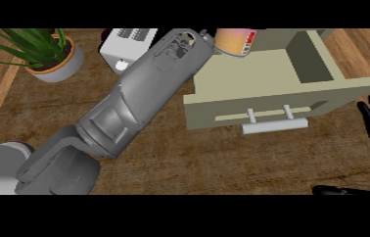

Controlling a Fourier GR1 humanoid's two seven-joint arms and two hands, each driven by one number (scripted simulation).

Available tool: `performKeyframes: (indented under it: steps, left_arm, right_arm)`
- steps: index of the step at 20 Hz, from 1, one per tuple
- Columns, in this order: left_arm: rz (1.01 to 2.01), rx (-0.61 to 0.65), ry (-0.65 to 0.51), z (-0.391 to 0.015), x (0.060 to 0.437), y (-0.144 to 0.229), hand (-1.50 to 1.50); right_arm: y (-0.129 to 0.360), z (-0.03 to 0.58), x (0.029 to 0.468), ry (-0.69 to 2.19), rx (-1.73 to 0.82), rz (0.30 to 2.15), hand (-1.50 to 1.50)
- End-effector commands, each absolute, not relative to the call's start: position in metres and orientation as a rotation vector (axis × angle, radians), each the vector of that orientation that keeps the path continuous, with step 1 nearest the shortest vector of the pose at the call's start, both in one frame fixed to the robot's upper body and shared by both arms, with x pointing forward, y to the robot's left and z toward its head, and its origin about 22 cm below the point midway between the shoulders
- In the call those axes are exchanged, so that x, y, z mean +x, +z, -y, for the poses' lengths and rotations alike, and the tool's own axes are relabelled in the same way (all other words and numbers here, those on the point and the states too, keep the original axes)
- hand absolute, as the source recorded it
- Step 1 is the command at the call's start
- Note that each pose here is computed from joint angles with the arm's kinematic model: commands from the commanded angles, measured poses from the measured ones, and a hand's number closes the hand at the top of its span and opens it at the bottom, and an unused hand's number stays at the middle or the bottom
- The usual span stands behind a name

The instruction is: Pick up the can, place it into the drawer and close the drawer

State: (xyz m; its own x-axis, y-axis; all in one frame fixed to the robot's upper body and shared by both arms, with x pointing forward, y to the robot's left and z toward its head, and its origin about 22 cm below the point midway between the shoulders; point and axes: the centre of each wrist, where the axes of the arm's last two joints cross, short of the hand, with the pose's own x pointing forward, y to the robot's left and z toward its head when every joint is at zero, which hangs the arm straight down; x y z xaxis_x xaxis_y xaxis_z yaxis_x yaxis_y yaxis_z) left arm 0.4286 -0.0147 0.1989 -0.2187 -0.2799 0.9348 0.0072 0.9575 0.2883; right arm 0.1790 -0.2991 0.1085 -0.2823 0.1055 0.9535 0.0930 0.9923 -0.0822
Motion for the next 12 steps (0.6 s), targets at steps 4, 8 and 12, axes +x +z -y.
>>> performKeyframes:
  steps: [4, 8, 12]
  left_arm:
    - [1.778, 0.266, -0.294, 0.007, 0.430, 0.174, 1.50]
    - [1.770, 0.302, -0.284, 0.004, 0.431, 0.166, -1.50]
    - [1.774, 0.322, -0.259, 0.009, 0.431, 0.177, -1.50]
  right_arm:
    - [0.112, 0.295, 0.177, 0.025, -0.136, 1.871, -1.50]
    - [0.113, 0.296, 0.191, 0.020, -0.133, 1.896, -1.50]
    - [0.114, 0.296, 0.183, 0.038, -0.142, 1.862, -1.50]
